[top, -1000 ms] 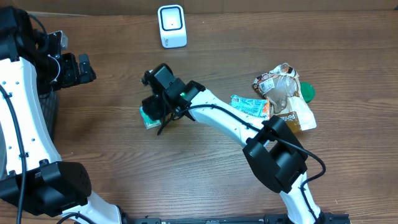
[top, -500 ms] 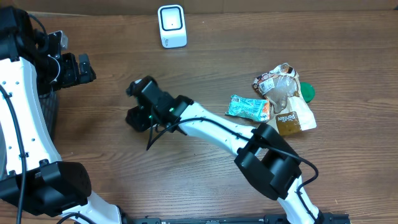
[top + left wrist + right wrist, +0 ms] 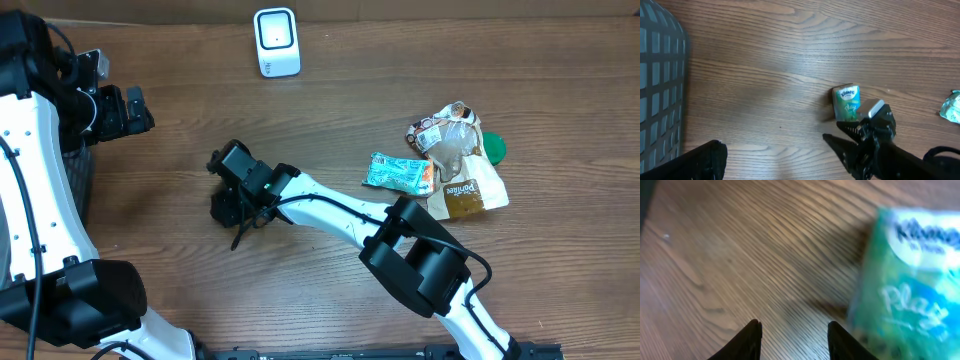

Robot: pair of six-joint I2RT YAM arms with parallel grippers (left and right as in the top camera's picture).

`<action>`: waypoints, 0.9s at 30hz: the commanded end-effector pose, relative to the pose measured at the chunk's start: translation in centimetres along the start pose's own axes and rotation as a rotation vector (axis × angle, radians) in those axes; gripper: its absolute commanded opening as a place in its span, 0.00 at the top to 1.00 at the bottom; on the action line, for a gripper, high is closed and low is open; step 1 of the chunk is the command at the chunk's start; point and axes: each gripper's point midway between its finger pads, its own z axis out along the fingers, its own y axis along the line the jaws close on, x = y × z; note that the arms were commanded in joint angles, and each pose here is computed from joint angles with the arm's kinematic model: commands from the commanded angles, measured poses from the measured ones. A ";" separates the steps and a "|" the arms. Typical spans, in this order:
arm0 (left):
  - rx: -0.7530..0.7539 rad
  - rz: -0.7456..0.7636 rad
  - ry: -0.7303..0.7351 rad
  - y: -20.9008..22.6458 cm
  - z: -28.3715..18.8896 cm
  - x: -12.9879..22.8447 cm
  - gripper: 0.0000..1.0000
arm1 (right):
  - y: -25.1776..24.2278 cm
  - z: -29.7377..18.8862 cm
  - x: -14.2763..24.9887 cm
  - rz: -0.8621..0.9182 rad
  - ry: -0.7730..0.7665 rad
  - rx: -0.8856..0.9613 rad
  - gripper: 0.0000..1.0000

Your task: Scan the item barcode

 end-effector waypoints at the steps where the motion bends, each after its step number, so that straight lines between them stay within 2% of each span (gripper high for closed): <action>1: -0.004 0.014 -0.011 0.1 -0.3 -0.1 0.00 | -2.1 -0.4 0.0 0.108 0.019 0.029 0.69; 9: -0.004 0.014 -0.011 0.1 -0.3 -0.1 0.00 | -7.1 -3.5 -0.8 0.277 0.045 0.102 0.75; 16: -0.004 0.014 -0.011 0.1 -0.3 -0.1 0.00 | -11.9 -6.9 -1.8 0.388 0.041 0.147 0.75; 24: -0.004 0.014 -0.011 0.1 -0.3 -0.1 0.00 | -9.1 -7.6 -3.3 0.402 0.049 -0.080 0.73; 27: -0.004 0.014 -0.011 0.1 -0.3 -0.1 0.00 | -7.3 -7.1 -4.0 0.448 0.025 -0.109 0.64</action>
